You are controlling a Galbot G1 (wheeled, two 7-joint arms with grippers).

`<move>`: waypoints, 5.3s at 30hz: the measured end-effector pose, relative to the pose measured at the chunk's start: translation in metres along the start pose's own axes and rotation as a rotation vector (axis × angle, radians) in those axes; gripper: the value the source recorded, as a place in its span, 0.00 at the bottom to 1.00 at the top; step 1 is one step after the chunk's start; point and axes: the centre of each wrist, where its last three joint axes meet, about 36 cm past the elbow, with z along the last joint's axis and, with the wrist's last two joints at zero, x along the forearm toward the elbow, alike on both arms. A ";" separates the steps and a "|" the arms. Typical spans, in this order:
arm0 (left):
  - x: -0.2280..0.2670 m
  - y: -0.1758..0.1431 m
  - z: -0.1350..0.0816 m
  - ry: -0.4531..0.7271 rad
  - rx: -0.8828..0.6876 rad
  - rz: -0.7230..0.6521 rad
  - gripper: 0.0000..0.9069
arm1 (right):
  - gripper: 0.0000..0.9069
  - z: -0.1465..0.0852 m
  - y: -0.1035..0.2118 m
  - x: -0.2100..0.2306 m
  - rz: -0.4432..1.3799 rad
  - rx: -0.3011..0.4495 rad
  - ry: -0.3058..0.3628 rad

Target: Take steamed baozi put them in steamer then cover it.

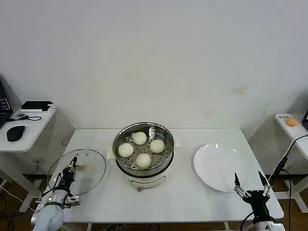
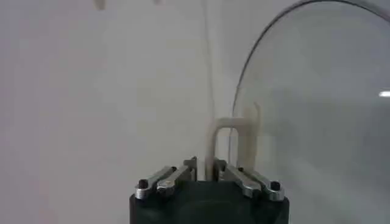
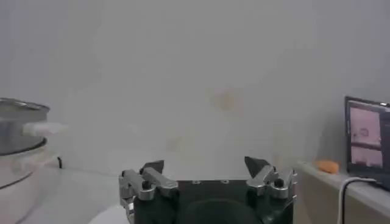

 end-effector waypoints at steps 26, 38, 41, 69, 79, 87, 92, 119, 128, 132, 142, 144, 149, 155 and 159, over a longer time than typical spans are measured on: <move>0.002 0.141 -0.070 -0.005 0.099 -0.210 0.00 | 1.00 0.015 0.014 0.006 -0.075 -0.006 0.051; -0.018 0.173 -0.165 -0.115 0.137 -0.201 0.00 | 1.00 0.018 0.027 0.014 -0.089 0.002 0.066; -0.021 0.182 -0.182 -0.127 0.145 -0.189 0.00 | 1.00 0.019 0.032 0.015 -0.094 0.003 0.071; -0.038 0.185 -0.297 -0.042 0.185 -0.021 0.00 | 1.00 0.031 0.060 0.020 -0.131 0.022 0.107; -0.025 0.189 -0.311 -0.055 0.191 -0.018 0.00 | 1.00 0.033 0.065 0.021 -0.142 0.023 0.113; -0.014 0.189 -0.320 -0.068 0.188 -0.013 0.00 | 1.00 0.034 0.067 0.021 -0.145 0.022 0.115; -0.012 0.188 -0.321 -0.070 0.180 -0.013 0.00 | 1.00 0.034 0.069 0.021 -0.148 0.020 0.115; -0.019 0.179 -0.326 -0.062 0.141 -0.006 0.00 | 1.00 0.039 0.073 0.023 -0.161 0.016 0.116; -0.023 0.176 -0.328 -0.061 0.134 -0.006 0.00 | 1.00 0.039 0.073 0.024 -0.163 0.016 0.116; -0.025 0.176 -0.328 -0.058 0.130 -0.009 0.04 | 1.00 0.039 0.074 0.024 -0.164 0.016 0.115; -0.022 0.176 -0.325 -0.064 0.143 -0.011 1.00 | 1.00 0.040 0.076 0.024 -0.173 0.015 0.116; -0.020 0.176 -0.324 -0.066 0.145 -0.009 1.00 | 1.00 0.040 0.077 0.024 -0.174 0.014 0.117; -0.012 0.177 -0.319 -0.071 0.153 -0.016 1.00 | 1.00 0.040 0.078 0.025 -0.177 0.014 0.118; 0.003 0.180 -0.312 -0.085 0.167 -0.024 1.00 | 1.00 0.040 0.079 0.025 -0.179 0.013 0.118; 0.018 0.181 -0.307 -0.104 0.182 -0.031 1.00 | 1.00 0.042 0.079 0.025 -0.180 0.013 0.120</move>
